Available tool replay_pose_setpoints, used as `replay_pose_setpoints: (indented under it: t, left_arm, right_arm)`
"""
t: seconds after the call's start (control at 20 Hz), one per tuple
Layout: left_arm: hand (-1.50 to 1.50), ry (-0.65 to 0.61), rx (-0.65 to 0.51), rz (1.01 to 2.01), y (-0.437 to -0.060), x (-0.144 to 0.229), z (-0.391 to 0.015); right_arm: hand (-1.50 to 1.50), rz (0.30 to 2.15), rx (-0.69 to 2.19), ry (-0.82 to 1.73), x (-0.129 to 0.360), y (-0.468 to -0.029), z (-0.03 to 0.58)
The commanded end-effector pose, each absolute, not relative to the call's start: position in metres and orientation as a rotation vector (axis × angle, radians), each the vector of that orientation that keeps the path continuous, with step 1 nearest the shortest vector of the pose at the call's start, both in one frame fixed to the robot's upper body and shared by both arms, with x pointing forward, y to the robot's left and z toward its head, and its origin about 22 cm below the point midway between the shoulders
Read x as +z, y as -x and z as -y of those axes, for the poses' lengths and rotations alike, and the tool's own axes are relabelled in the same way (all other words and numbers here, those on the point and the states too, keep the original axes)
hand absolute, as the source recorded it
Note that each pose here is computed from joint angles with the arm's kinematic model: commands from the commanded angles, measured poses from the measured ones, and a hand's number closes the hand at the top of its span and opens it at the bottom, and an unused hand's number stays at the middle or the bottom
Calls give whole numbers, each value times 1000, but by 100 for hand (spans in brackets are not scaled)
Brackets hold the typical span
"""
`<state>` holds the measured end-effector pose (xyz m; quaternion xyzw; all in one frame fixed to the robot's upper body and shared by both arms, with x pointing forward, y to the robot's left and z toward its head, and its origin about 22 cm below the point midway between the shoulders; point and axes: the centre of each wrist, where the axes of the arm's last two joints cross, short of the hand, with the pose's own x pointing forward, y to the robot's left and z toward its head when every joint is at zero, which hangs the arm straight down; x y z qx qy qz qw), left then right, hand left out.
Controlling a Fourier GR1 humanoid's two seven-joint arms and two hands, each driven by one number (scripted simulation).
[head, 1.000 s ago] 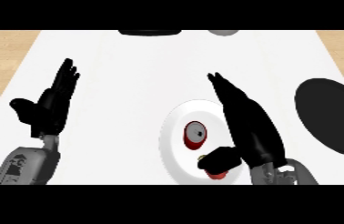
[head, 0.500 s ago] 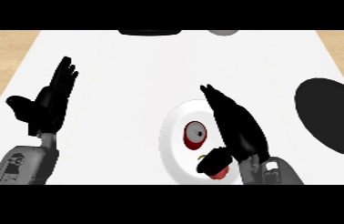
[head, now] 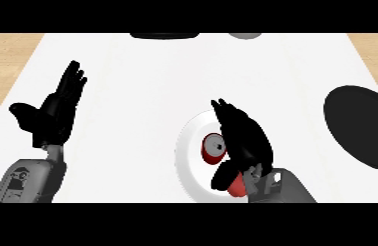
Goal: Pick the can from the plate and place it in the pan
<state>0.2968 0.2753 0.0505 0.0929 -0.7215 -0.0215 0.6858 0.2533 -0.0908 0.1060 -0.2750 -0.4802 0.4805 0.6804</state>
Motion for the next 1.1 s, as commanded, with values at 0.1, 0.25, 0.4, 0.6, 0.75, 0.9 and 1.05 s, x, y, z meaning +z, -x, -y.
replay_pose_setpoints:
  t: [0.1, 0.25, 0.4, 0.6, 0.75, 0.9, 1.05]
  left_arm:
    - [0, -201, -42, 1607, -288, 46, -280]
    - [0, -225, -36, 1624, -305, 48, -268]
    - [0, -232, -47, 1612, -304, 47, -276]
    - [0, -211, -44, 1618, -288, 54, -270]
    - [0, -193, -44, 1619, -288, 55, -275]
    - [0, -201, -49, 1636, -303, 48, -284]
    - [0, -204, -46, 1623, -285, 51, -284]
  right_arm:
    - [-150, 928, 1171, 686, 103, -259, 83]
    - [-150, 914, 1160, 692, 88, -264, 72]
    - [-150, 893, 1164, 648, 87, -261, 76]
    - [-150, 923, 1143, 667, 77, -275, 72]
    - [-150, 847, 1205, 671, 60, -275, 80]
    - [-150, 824, 1214, 659, 36, -294, 86]
    - [-150, 807, 1210, 650, 43, -270, 66]
